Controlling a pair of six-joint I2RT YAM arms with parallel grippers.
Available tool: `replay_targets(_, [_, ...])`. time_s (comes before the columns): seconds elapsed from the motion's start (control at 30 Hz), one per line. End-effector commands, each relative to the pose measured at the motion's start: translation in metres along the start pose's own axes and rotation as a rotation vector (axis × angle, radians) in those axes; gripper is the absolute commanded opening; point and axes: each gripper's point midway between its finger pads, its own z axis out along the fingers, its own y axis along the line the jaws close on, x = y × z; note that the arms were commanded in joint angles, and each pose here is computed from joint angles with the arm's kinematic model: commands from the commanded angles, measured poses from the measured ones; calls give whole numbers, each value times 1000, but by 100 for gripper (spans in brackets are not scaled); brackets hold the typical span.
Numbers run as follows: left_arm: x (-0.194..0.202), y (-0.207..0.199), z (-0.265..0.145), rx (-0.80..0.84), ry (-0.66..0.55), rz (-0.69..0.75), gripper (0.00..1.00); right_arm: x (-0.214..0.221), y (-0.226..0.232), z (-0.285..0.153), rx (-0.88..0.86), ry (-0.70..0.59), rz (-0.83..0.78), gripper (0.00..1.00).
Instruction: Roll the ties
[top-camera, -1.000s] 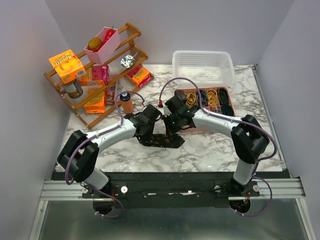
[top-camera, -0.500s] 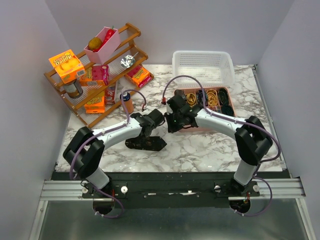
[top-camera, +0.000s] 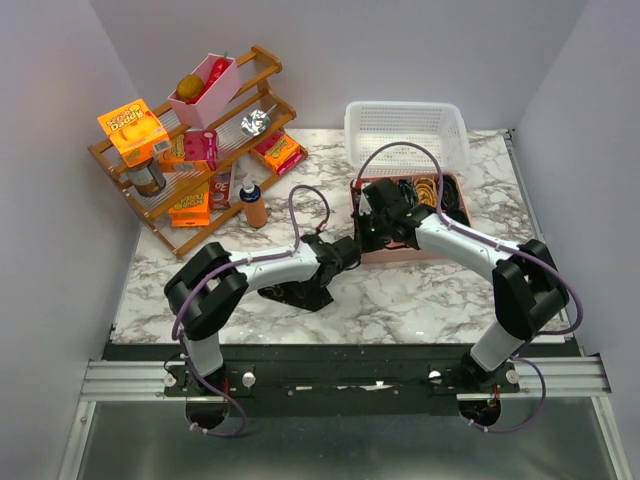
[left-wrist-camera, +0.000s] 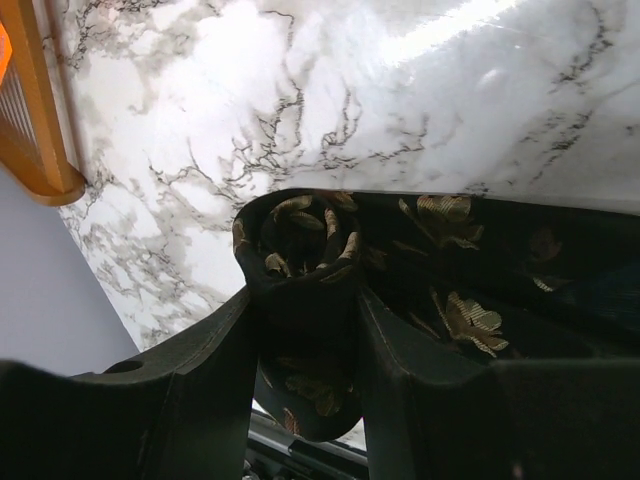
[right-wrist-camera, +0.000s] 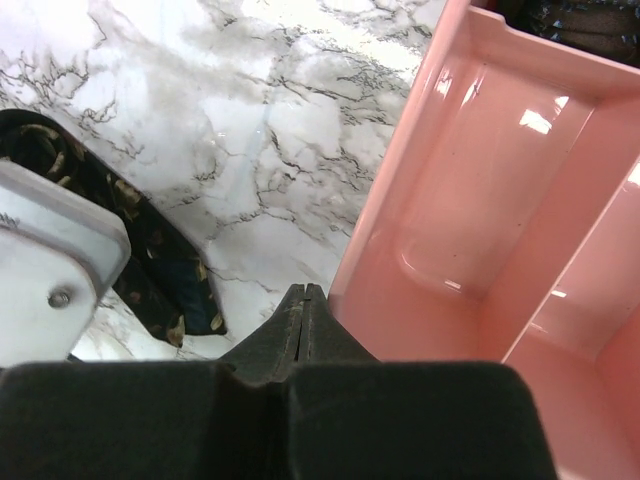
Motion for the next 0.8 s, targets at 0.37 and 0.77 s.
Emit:
replay_targets(0.37, [-15,-66,-23,384,-90,-160,63,4,0,4,-21,7,18,1])
replay_targets(0.77, [-41,-31,-45,360,-212,-302,76,-9,6,-3,-48,-22,-24,1])
